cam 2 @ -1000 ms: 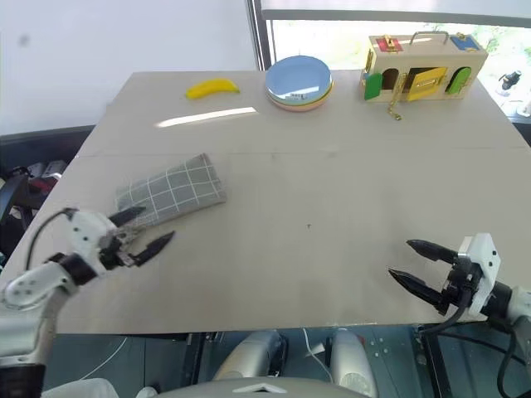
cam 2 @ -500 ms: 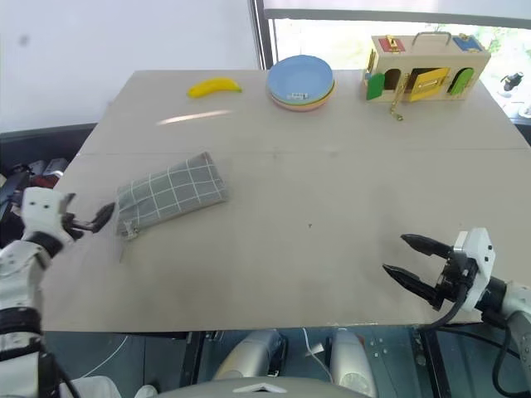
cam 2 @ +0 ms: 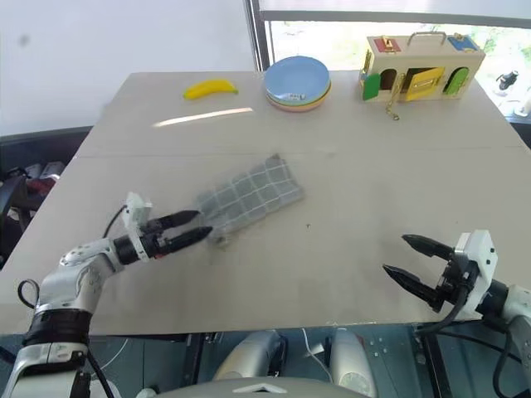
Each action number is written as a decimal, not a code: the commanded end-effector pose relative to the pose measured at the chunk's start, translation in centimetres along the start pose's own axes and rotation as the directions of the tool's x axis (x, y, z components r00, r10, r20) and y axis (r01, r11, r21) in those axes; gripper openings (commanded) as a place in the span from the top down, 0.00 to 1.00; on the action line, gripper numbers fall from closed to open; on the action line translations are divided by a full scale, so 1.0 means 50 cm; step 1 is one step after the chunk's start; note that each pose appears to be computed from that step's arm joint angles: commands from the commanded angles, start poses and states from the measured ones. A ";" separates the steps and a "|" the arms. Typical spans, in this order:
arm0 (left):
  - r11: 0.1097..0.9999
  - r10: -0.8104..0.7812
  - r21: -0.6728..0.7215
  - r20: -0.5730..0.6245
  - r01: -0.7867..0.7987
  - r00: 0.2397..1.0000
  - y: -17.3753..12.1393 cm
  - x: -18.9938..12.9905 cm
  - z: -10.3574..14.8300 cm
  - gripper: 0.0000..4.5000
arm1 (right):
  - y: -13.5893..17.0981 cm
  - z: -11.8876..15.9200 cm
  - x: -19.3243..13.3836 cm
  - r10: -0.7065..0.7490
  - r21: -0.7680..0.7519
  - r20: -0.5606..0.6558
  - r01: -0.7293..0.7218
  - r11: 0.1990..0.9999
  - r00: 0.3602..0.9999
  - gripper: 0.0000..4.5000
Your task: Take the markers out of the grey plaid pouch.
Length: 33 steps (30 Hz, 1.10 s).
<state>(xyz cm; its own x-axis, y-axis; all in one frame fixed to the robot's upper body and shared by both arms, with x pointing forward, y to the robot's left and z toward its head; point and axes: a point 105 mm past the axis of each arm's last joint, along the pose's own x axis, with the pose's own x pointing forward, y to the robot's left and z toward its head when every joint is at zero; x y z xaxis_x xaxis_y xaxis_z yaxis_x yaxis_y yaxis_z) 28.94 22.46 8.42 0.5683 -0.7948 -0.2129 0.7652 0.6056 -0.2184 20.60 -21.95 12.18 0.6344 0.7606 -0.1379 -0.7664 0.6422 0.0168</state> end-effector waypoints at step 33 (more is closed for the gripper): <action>0.193 0.051 0.941 -0.292 0.277 0.955 0.007 0.031 -0.007 0.02 | 0.000 0.022 0.001 -0.023 -0.055 0.036 0.025 0.998 0.999 0.11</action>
<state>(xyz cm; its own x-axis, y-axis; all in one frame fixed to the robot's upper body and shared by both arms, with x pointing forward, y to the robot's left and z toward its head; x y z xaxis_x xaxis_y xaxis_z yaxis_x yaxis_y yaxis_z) 30.39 21.67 10.20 0.5225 -0.7361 -0.4303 0.5339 -0.1110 0.8382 20.71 -21.76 12.39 0.6534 0.7481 -0.1157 -0.7535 0.6575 -0.0033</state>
